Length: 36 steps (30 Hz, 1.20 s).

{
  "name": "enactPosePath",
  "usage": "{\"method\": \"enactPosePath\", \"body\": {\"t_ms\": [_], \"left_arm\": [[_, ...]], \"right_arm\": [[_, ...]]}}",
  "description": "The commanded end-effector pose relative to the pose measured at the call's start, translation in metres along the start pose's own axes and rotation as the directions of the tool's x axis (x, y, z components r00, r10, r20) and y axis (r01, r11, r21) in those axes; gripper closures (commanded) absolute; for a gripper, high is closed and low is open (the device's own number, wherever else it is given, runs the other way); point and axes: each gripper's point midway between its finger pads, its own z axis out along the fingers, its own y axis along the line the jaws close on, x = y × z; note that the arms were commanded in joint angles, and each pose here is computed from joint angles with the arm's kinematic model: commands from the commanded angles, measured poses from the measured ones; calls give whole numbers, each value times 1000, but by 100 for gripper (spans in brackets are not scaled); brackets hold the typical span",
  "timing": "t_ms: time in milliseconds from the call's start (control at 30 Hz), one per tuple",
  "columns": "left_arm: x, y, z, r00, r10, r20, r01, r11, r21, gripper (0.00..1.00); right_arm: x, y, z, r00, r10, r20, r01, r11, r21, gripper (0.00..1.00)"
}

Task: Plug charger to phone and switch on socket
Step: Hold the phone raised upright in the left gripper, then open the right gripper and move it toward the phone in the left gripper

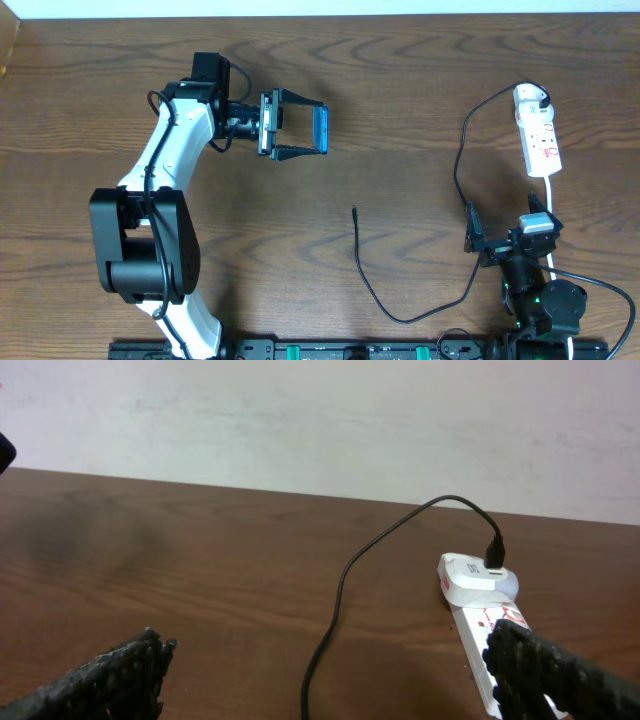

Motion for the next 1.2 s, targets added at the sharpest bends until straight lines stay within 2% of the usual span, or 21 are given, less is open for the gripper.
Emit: {"method": "enactPosePath", "body": {"t_ms": [0, 367, 733, 1033, 1167], "left_arm": [[13, -3, -1, 998, 66, -8, -65, 998, 7, 93], [-31, 10, -7, 963, 133, 236, -112, 989, -101, 93], [-80, -4, -26, 825, 299, 480, -230, 953, -198, 93], [-87, -38, -30, 739, 427, 522, -389, 902, -187, 93], [-87, -38, -30, 738, 428, 522, -390, 901, -187, 93]], "right_arm": [[0, -1, 0, 1000, -9, 0, 9, 1000, 8, 1], [0, -1, 0, 1000, -9, 0, 9, 1000, 8, 1], [0, -1, 0, 1000, -9, 0, 9, 1000, 8, 1], [1, -1, 0, 1000, -9, -1, 9, 1000, 8, 1], [1, -1, 0, 1000, -9, -1, 9, 1000, 8, 1]]}}
